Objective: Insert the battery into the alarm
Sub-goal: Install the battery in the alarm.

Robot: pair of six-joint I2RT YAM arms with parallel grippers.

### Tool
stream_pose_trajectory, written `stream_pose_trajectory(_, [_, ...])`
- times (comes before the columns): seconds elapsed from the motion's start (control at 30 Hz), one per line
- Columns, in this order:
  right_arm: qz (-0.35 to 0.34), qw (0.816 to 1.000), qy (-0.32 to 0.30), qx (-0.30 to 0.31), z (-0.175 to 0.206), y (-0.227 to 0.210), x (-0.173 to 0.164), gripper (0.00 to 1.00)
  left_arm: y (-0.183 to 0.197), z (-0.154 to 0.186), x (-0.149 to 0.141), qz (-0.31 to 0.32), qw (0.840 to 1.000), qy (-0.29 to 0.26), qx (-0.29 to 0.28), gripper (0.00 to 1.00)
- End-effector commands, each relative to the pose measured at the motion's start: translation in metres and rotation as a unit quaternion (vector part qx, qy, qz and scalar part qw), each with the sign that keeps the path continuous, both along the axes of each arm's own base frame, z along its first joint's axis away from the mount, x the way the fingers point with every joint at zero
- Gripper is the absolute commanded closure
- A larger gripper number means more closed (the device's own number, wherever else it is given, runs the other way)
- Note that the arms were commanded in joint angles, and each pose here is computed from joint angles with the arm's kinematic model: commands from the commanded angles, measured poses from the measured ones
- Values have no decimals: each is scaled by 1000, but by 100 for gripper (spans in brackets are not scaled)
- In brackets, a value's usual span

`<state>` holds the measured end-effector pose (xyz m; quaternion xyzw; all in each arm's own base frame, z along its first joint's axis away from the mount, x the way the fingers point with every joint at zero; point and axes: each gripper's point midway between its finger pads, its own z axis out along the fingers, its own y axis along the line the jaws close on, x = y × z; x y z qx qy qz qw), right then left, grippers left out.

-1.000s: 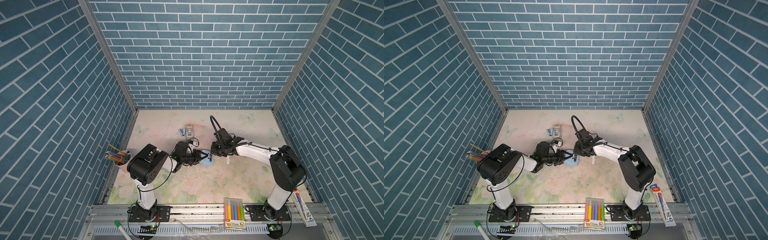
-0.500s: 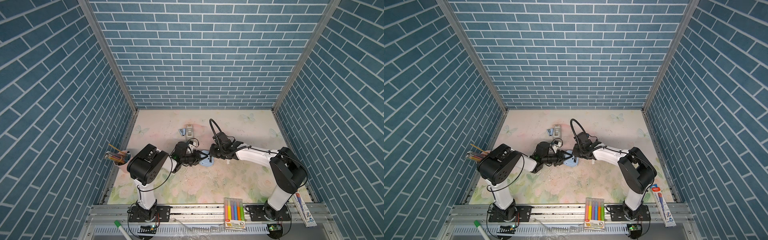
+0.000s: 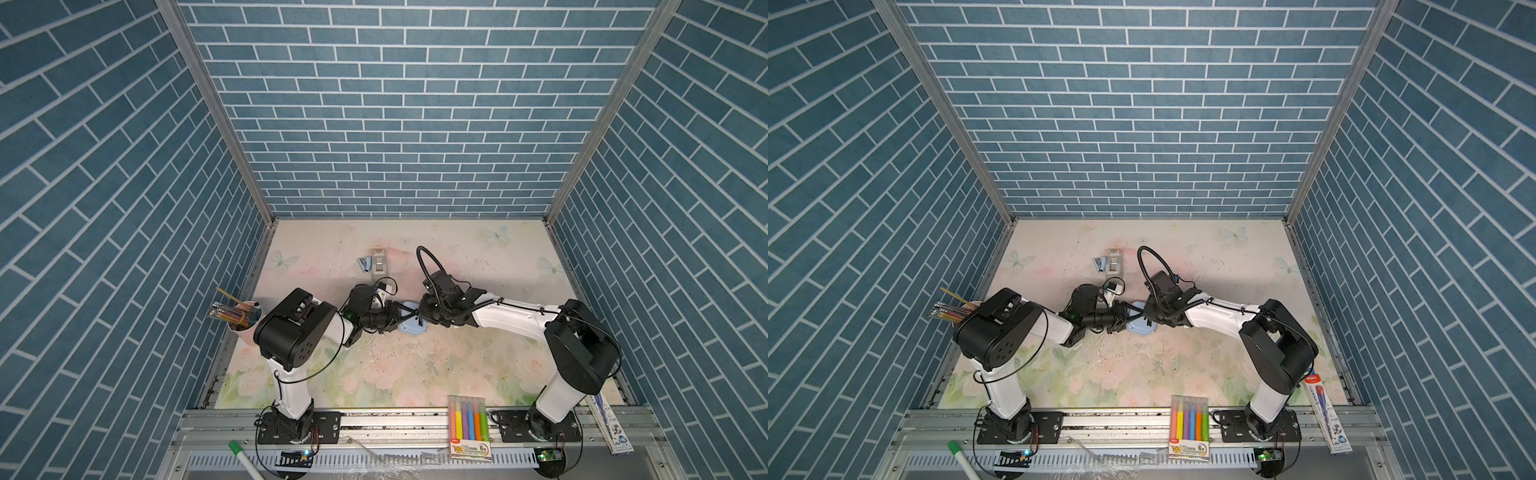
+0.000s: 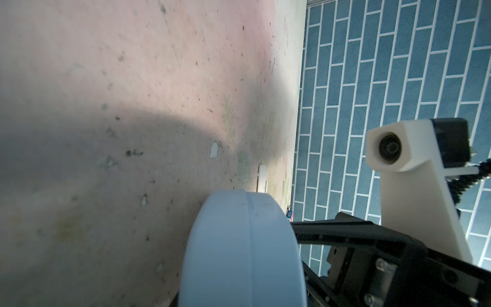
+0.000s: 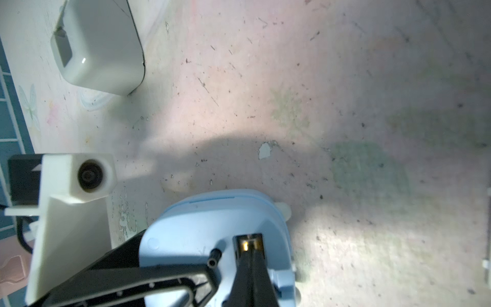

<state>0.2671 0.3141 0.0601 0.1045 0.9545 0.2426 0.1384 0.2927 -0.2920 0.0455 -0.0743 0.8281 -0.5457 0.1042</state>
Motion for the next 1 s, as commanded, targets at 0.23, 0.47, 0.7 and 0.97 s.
stream_pose_trajectory(0.23, [44,984,160,-60,-48,-17,-85,100,18,-33,1,41,997,33,54,100])
stream_pose_trajectory(0.47, [55,980,183,-55,-57,-9,-89,100,19,-32,0,41,997,32,54,100])
stream_pose_trajectory(0.7, [69,994,14,-86,37,-19,-34,89,19,-32,0,42,997,31,54,100])
stream_pose_trajectory(0.97, [31,991,-105,-82,115,-57,5,70,17,-31,0,38,997,31,51,100])
